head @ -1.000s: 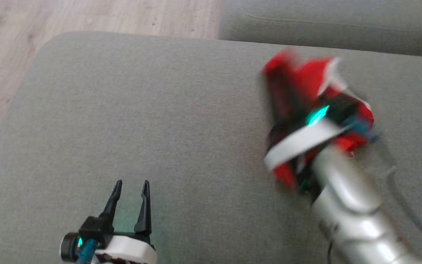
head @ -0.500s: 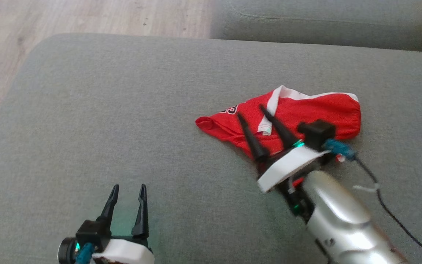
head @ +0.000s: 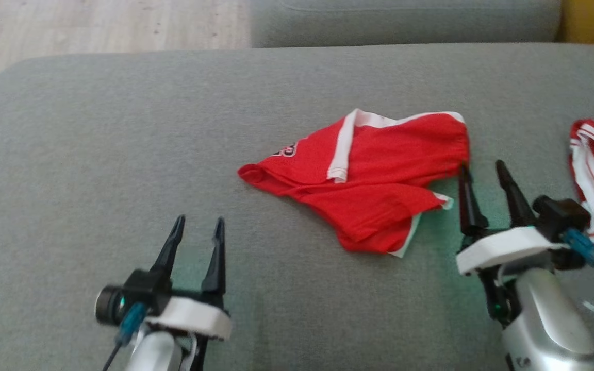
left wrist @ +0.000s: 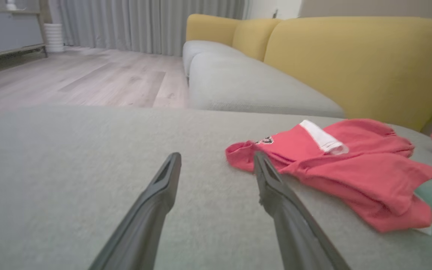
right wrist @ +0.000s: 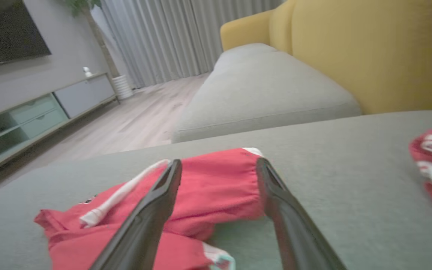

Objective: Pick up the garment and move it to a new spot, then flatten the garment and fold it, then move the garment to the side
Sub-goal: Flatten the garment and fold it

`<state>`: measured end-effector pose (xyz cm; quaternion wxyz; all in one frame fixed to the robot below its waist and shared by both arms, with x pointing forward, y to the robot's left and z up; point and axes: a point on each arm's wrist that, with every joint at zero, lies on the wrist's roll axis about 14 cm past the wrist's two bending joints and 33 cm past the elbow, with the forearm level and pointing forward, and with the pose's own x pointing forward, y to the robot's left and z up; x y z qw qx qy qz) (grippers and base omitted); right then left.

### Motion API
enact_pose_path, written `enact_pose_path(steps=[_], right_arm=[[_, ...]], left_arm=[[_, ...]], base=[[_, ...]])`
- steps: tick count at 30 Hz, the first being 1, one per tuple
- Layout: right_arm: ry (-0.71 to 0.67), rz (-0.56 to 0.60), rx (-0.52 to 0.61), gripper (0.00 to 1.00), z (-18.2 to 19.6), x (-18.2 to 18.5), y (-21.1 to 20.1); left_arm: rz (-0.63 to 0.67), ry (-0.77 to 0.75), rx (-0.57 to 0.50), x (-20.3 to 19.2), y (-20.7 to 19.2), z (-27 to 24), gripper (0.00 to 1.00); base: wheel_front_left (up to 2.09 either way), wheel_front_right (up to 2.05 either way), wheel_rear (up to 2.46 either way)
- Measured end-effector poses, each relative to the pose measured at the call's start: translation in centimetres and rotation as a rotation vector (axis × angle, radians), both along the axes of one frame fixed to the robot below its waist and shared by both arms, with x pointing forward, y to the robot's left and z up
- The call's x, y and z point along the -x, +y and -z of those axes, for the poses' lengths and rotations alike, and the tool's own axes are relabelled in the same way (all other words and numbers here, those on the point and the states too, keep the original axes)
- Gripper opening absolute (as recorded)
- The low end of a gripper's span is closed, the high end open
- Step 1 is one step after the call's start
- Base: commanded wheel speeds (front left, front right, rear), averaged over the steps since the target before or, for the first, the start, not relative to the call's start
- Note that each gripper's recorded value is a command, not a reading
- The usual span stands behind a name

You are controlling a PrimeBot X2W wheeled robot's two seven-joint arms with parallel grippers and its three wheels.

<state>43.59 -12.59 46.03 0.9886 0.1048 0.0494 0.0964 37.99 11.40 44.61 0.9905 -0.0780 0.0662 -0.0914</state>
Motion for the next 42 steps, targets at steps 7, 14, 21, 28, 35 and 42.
enact_pose_path(steps=[7,14,21,28,35,42], right_arm=[[0.054,0.132,0.016,1.0,2.0,1.9,-4.6],[0.106,0.208,0.009,1.0,3.7,3.5,-7.1],[0.152,0.241,-0.003,1.0,5.0,4.5,-8.0],[0.197,0.25,-0.004,1.0,6.4,5.0,-8.3],[0.213,0.252,-0.001,1.0,6.9,5.1,-8.4],[0.215,0.242,-0.003,1.0,6.9,5.0,-8.0]], left_arm=[[0.208,-0.093,-0.003,-3.8,-6.4,-2.9,1.0],[0.387,-0.053,-0.004,-6.8,-12.4,-2.3,1.0],[0.479,0.023,-0.023,-8.6,-16.2,-1.4,1.0],[0.509,0.179,-0.076,-8.3,-17.1,2.0,1.0],[0.52,0.275,-0.111,-7.3,-17.1,4.4,1.0],[0.529,0.305,-0.144,-6.3,-16.5,5.5,1.0]], base=[[0.0,0.0,0.0],[0.0,0.0,0.0],[0.0,0.0,0.0],[0.0,0.0,0.0],[0.0,0.0,0.0],[0.0,0.0,0.0]])
